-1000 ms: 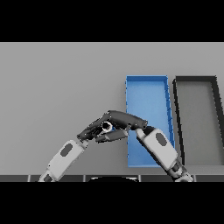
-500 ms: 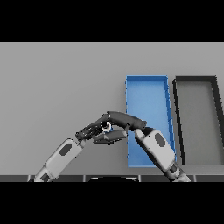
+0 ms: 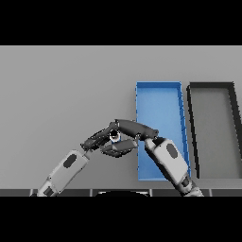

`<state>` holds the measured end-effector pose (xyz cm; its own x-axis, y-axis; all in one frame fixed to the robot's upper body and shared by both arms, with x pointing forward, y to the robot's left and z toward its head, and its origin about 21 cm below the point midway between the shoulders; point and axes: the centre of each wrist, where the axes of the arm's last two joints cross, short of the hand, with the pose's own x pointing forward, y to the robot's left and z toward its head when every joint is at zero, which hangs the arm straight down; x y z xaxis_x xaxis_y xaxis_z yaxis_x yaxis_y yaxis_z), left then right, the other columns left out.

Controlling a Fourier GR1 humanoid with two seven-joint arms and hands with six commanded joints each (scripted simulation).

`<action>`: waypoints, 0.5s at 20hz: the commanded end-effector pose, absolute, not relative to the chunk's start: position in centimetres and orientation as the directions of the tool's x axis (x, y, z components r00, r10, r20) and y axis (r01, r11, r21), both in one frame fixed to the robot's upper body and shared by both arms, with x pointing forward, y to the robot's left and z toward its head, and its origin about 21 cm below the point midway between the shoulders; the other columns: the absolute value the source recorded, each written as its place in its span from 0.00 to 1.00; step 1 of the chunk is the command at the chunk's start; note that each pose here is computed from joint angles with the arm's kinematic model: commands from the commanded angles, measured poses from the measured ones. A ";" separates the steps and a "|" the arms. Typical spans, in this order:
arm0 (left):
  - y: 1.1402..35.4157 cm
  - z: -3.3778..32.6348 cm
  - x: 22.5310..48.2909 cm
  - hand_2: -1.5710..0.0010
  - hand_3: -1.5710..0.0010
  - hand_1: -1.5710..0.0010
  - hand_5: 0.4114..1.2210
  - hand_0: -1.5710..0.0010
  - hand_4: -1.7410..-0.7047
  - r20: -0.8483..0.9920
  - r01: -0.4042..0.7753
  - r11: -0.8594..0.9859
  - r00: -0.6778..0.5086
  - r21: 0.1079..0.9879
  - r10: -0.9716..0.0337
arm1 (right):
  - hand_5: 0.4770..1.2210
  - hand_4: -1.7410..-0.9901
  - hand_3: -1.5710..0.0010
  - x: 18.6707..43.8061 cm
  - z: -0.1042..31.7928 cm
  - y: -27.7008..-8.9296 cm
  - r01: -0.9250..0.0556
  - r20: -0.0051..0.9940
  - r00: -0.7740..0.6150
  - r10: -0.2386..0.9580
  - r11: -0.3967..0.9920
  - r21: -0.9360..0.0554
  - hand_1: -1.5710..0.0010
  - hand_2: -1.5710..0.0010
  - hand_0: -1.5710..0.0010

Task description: Pick up the blue pipe and place it into the blue bin.

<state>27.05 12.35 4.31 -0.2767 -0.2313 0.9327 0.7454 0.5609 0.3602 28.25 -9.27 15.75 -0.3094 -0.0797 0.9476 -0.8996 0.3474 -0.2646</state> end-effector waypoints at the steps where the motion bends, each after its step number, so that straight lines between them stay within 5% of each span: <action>1: 12.5 4.2 26.9 0.99 0.99 0.99 0.19 0.99 0.81 0.931 0.740 0.565 -0.275 0.365 -0.241 | 1.00 0.34 0.00 28.2 15.8 -9.5 -0.897 0.950 -0.303 -0.076 0.358 -0.257 0.00 0.00 0.00; 4: 12.4 4.2 27.0 0.99 0.99 0.99 0.17 0.99 0.81 0.932 0.739 0.568 -0.270 0.361 -0.241 | 1.00 0.33 0.00 28.1 16.9 -9.6 -0.914 0.971 -0.225 -0.087 0.364 -0.179 0.00 0.00 0.00; 10: 12.1 3.9 26.7 1.00 1.00 1.00 0.11 1.00 0.80 0.936 0.757 0.556 -0.226 0.344 -0.271 | 0.96 0.09 0.00 29.0 22.5 -11.4 -0.920 0.977 -0.115 -0.178 0.390 -0.037 0.00 0.00 0.00</action>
